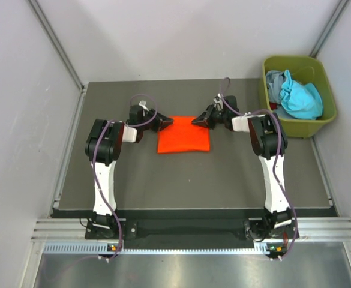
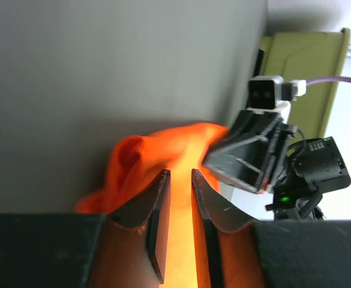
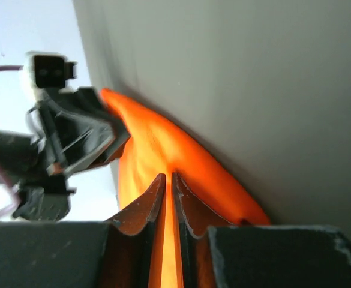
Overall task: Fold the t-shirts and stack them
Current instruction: Fold the tshirt
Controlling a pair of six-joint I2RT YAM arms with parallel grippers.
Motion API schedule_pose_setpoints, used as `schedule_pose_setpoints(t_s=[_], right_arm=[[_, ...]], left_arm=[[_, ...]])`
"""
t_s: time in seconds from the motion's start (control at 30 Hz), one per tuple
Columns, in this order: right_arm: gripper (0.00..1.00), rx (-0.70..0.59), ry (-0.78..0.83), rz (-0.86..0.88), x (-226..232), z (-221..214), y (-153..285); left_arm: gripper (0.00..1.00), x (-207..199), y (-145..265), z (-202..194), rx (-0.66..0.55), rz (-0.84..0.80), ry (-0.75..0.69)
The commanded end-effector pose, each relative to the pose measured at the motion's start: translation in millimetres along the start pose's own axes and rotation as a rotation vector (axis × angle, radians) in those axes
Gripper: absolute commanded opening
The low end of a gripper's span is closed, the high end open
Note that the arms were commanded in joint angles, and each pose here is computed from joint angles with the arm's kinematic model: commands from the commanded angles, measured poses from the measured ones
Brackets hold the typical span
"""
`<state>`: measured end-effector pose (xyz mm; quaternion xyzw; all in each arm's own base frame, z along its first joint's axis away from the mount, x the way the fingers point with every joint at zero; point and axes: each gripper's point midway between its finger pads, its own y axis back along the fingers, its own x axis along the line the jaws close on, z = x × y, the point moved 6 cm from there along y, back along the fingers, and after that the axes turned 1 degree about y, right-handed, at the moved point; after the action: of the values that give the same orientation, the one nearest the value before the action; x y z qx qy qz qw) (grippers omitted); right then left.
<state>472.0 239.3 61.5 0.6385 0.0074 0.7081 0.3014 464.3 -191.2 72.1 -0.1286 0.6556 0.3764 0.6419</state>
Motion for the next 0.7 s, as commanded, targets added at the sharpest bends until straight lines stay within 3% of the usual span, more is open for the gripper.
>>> schedule_pose_setpoints(t_s=[0.0, 0.23, 0.4, 0.57, 0.67], right_arm=[[0.1, -0.074, 0.042, 0.022, -13.0, 23.4, 14.8], [0.13, -0.014, 0.074, -0.073, -15.7, 40.5, 49.2], [0.17, -0.015, 0.226, -0.117, 35.2, 46.8, 81.2], [0.21, -0.025, 0.254, -0.092, 72.2, 28.4, 103.2], [0.21, 0.023, 0.23, -0.034, 80.4, -0.3, 95.8]], left_arm=[[0.25, -3.1, 3.0, 21.1, -0.031, -0.072, -0.085], [0.28, -17.5, 23.3, 24.6, 0.046, 0.042, -0.212], [0.32, -71.9, 51.7, 21.0, 0.043, 0.045, -0.305], [0.33, -112.7, 71.6, -5.8, 0.054, -0.002, -0.302], [0.32, -103.7, 70.3, -38.3, 0.099, -0.029, -0.243]])
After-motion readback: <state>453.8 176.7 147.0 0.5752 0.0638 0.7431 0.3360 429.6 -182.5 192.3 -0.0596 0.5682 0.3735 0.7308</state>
